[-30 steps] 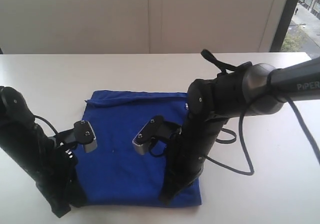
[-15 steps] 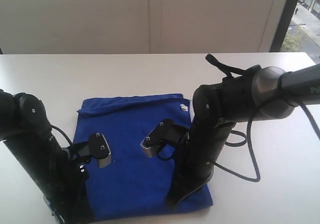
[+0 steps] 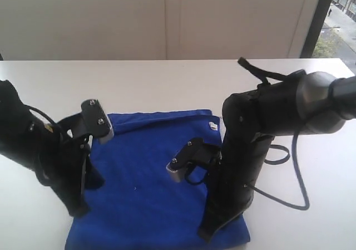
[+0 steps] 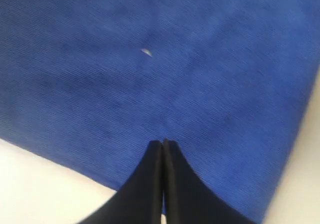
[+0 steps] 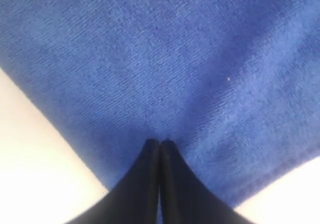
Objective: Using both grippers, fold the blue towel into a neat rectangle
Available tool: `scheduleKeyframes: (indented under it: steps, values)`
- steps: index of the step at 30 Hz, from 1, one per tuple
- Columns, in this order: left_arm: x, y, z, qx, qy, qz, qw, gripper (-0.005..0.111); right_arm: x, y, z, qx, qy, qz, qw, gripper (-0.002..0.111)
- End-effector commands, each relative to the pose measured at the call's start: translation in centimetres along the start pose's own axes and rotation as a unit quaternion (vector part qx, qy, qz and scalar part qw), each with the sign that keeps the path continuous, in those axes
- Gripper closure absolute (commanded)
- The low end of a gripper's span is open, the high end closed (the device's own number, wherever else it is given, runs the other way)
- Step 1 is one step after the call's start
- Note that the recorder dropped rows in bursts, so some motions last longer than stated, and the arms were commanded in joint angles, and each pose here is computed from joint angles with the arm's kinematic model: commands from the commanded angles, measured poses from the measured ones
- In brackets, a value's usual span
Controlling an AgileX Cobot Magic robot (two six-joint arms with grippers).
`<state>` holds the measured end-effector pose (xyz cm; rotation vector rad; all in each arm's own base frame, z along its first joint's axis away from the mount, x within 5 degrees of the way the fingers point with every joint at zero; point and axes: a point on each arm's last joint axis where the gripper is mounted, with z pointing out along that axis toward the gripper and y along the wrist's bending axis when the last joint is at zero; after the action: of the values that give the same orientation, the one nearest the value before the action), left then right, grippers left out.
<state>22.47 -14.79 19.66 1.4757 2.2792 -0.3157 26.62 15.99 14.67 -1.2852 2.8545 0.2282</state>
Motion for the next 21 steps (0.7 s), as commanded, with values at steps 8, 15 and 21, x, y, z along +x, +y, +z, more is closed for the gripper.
scheduleKeyframes:
  steps: [8, 15, 21]
  values:
    - [-2.7, 5.2, 1.6, -0.13, -0.065, -0.007, 0.989, 0.107, -2.8, 2.7, -5.9, 0.019, -0.187, -0.04, 0.981, 0.108]
    - [-4.9, 11.9, 3.0, -0.037, -0.009, -0.028, 0.999, 0.107, -6.1, 6.7, -1.7, -0.02, -0.232, -0.099, 0.967, 0.108]
    - [-6.4, 13.9, 4.3, 0.045, 0.023, -0.006, 0.999, 0.107, -7.8, 7.9, 1.1, -0.029, -0.207, -0.121, 0.97, 0.108]
